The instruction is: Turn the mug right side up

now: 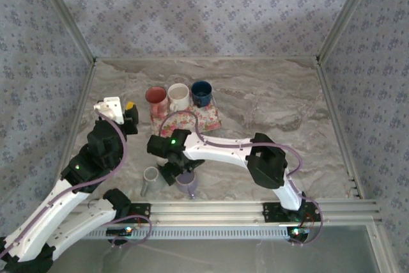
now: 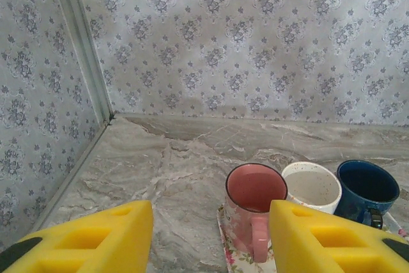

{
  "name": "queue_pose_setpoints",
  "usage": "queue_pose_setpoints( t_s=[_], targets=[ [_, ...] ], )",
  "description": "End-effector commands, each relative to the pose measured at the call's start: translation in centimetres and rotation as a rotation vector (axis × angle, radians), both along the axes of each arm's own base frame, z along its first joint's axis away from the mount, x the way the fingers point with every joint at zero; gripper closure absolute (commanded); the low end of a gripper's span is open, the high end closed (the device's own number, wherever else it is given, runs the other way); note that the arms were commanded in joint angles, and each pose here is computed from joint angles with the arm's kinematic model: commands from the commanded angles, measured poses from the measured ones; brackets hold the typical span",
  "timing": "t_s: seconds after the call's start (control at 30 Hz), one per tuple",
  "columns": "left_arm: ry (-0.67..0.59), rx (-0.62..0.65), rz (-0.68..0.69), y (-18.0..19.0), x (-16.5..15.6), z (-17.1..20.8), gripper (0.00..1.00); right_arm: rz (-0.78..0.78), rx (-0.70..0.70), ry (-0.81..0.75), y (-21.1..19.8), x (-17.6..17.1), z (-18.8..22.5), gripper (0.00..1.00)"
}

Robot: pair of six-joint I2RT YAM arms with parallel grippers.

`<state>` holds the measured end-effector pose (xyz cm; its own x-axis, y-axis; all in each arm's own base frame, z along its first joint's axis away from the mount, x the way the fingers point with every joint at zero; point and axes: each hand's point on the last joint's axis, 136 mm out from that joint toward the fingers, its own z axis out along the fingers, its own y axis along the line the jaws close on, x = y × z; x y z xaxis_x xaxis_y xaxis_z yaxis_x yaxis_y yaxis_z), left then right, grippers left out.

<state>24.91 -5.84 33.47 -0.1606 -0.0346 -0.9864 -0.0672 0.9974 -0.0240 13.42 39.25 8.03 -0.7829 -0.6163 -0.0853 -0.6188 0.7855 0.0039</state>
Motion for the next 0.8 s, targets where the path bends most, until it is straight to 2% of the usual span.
queue_pose_setpoints(
  t_s=[0.0, 0.33, 0.77],
  targets=[
    [-0.021, 0.004, 0.015, 0.2, 0.1, 0.4, 0.50, 0.010, -0.027, -0.045, -0.9, -0.5, 0.4, 0.00],
    [-0.012, 0.014, 0.016, 0.0, 0.3, 0.1, 0.50, -0.050, -0.020, -0.039, -2.2, -0.3, -2.0, 0.00],
    [-0.003, 0.024, 0.012, -0.2, 0.5, -0.1, 0.49, -0.129, 0.102, -0.010, -1.6, 0.6, -0.8, 0.01]
  ],
)
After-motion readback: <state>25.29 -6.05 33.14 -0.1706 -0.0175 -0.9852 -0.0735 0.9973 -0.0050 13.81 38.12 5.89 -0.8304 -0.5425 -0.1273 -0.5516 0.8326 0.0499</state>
